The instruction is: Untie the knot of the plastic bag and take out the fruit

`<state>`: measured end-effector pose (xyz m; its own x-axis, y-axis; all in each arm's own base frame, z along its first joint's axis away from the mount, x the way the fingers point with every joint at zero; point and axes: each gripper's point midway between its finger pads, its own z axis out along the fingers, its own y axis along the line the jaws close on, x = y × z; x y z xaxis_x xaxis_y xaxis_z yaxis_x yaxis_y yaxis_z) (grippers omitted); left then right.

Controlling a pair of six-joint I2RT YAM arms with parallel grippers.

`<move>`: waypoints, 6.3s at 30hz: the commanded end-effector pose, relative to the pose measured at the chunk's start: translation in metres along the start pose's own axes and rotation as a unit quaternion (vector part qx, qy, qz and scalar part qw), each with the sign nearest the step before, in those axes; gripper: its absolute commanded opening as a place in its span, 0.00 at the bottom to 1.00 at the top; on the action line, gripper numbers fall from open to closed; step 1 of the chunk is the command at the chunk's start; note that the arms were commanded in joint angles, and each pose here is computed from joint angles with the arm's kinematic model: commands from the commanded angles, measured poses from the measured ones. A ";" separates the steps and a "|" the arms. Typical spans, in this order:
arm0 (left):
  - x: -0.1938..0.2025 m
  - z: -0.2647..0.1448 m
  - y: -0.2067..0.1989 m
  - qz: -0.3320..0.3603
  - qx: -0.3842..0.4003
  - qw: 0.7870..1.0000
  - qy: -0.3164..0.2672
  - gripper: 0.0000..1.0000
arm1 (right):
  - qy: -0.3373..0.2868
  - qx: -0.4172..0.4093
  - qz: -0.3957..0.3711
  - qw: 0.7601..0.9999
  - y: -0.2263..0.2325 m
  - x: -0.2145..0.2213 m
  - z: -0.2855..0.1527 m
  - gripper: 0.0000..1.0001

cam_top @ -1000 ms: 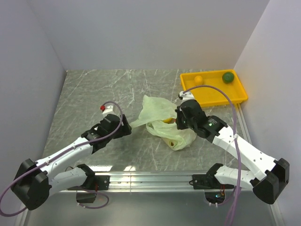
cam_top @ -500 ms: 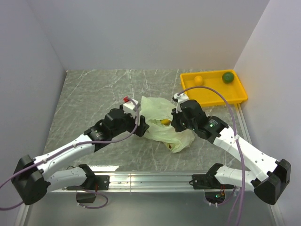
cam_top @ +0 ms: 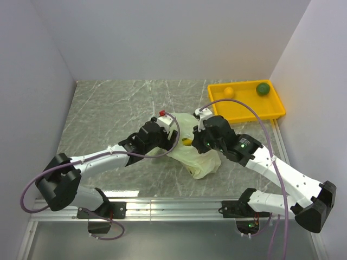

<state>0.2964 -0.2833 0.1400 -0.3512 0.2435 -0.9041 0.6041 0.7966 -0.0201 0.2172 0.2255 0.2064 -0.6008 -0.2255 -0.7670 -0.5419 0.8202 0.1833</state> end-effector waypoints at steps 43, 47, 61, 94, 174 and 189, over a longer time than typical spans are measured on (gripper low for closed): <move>-0.006 -0.124 0.078 -0.339 -0.167 0.924 0.056 0.00 | 0.051 0.253 0.144 0.955 -0.031 0.022 0.126 0.51; 0.026 -0.133 0.101 -0.367 -0.211 0.904 0.053 0.01 | 0.043 0.306 0.213 0.927 -0.117 0.045 0.092 0.20; -0.025 -0.114 0.067 -0.387 -0.062 0.919 0.042 0.01 | -0.095 0.087 0.065 0.990 0.007 -0.072 0.002 0.58; 0.015 -0.115 0.108 -0.427 -0.194 0.883 0.015 0.00 | 0.099 -0.063 0.028 0.993 0.098 0.080 0.146 0.28; 0.057 -0.134 0.074 -0.440 -0.145 0.880 0.101 0.01 | -0.026 0.023 0.160 0.986 0.014 -0.074 0.060 0.00; -0.052 -0.142 0.122 -0.339 -0.193 0.921 -0.017 0.01 | 0.224 0.160 0.018 0.961 -0.019 0.038 0.112 0.00</move>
<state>0.2669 -0.1382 0.2159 -0.6337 -0.4238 -0.6472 -0.0525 0.8583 -0.5105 0.3002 0.2845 0.1092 -0.8590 -0.2072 -0.4681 -0.2686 0.9609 0.0675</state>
